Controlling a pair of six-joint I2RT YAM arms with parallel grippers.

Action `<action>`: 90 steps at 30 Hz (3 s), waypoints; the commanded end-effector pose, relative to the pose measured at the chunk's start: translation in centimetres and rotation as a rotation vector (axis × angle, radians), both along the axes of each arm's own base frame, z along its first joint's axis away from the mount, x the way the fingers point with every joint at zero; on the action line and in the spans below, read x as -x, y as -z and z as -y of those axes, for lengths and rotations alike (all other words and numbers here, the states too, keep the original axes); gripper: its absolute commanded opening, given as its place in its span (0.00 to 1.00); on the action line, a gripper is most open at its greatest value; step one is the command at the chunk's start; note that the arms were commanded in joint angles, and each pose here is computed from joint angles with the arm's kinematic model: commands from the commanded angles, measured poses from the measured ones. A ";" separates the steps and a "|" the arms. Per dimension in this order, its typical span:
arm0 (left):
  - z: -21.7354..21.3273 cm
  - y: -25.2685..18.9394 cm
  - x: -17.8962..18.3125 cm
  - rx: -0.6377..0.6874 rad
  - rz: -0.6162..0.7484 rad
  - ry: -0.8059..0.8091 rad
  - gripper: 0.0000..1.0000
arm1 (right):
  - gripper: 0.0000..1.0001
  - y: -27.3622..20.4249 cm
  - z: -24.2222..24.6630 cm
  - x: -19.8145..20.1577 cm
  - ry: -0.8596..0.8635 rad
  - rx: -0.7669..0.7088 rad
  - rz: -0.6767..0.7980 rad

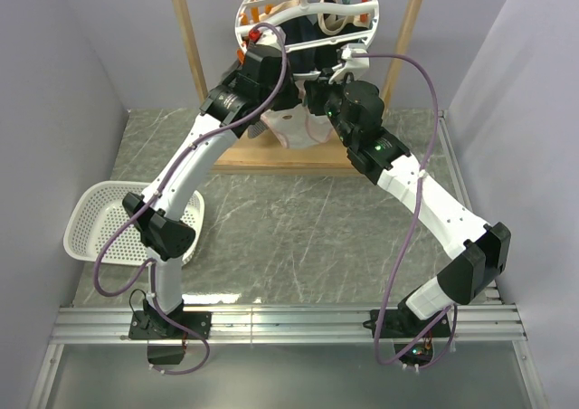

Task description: Clip the underwear to the hanger

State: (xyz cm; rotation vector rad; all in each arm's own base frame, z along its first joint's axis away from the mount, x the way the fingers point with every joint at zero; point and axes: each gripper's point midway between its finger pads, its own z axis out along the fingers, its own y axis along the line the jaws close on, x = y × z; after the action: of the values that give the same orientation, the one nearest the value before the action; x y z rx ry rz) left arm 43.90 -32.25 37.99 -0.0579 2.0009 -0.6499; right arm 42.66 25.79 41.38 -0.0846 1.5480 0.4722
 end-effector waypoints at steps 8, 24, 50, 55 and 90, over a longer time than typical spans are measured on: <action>-0.7 -5.9 1.8 0.142 0.090 0.039 0.00 | 0.19 2.4 -0.5 1.4 -0.042 0.072 -0.077; 0.3 -5.9 2.8 0.229 0.033 0.111 0.00 | 0.00 0.9 -0.6 1.9 -0.062 0.014 -0.041; -0.5 -5.5 2.5 0.371 -0.065 0.139 0.00 | 0.00 -0.8 -0.5 1.8 -0.069 -0.079 0.009; -0.5 -5.3 2.4 0.372 -0.071 0.134 0.00 | 0.00 -1.0 -0.4 1.8 -0.069 -0.083 0.016; 0.5 -4.9 2.4 0.438 -0.132 0.146 0.00 | 0.00 -0.6 -0.3 0.4 -0.019 -0.126 0.066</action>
State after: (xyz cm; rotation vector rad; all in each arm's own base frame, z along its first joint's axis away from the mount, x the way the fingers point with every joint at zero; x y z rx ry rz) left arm 42.47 -32.61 39.68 -0.2139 2.0429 -1.1069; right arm 42.15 26.18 43.00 -0.0261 1.4348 0.5958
